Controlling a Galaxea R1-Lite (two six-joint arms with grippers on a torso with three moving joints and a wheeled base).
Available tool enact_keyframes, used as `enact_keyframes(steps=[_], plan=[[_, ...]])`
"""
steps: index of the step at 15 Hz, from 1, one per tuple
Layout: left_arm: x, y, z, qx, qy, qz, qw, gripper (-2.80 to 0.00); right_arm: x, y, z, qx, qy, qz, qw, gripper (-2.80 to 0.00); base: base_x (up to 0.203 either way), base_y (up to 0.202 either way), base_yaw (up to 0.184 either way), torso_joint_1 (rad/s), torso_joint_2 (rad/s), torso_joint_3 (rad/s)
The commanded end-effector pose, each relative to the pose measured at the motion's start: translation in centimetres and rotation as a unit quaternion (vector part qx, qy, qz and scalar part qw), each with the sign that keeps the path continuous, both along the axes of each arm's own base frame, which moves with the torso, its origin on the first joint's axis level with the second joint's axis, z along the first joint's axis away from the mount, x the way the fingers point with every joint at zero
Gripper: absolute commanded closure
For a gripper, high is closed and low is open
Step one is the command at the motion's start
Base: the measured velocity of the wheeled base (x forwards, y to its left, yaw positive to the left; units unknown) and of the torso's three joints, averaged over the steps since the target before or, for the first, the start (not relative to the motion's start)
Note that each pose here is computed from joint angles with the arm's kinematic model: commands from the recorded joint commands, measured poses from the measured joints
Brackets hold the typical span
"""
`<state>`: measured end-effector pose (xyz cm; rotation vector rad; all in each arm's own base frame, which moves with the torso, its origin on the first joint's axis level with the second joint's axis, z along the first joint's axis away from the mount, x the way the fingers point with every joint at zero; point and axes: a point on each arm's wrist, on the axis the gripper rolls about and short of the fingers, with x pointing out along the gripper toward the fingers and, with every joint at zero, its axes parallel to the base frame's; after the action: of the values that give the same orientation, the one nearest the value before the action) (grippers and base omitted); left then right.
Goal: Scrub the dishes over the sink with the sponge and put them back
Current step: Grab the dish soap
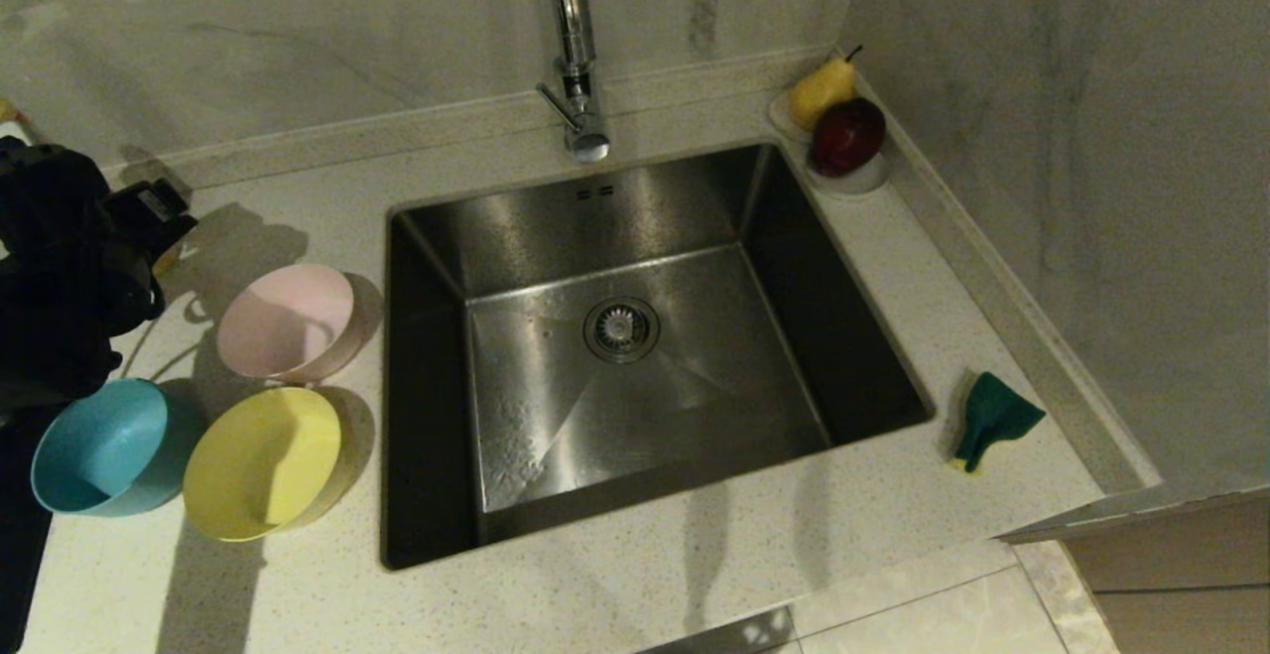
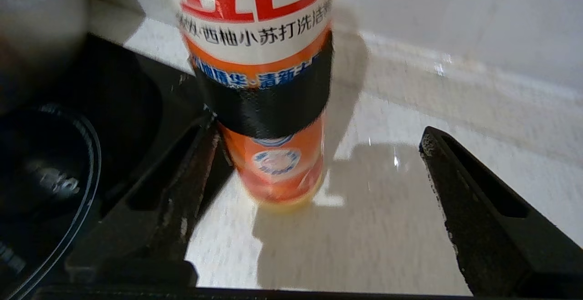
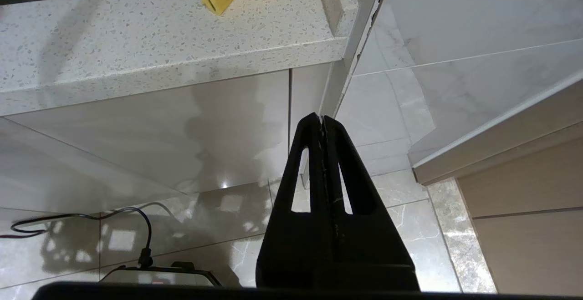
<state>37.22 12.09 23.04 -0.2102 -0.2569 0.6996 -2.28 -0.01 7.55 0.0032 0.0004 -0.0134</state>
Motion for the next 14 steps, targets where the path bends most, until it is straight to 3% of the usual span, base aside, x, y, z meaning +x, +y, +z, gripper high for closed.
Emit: enact_keyframes(steps=[1,5,8,14], plan=[[1.6,0.7,-1.0,0.000,0.000,0.003,1.0000,-2.80,0.0,0.0,0.0,0.000,0.001,0.001,1.000,0.00,0.000,0.000,0.000,0.000,0.00,0.000],[3.0,1.4,-1.1,0.005,-0.011,0.004,0.9999,-2.80,0.0,0.0,0.0,0.000,0.001,0.000,1.000,0.00,0.000,0.000,0.000,0.000,0.00,0.000],[2.9,1.4,-1.1,0.008,-0.022,0.005,0.9997,-2.80,0.0,0.0,0.0,0.000,0.001,0.000,1.000,0.00,0.000,0.000,0.000,0.000,0.00,0.000],[2.2,3.5,-1.1,0.013,-0.024,0.019,0.9994,-2.80,0.0,0.0,0.0,0.000,0.001,0.000,1.000,0.00,0.000,0.000,0.000,0.000,0.00,0.000]])
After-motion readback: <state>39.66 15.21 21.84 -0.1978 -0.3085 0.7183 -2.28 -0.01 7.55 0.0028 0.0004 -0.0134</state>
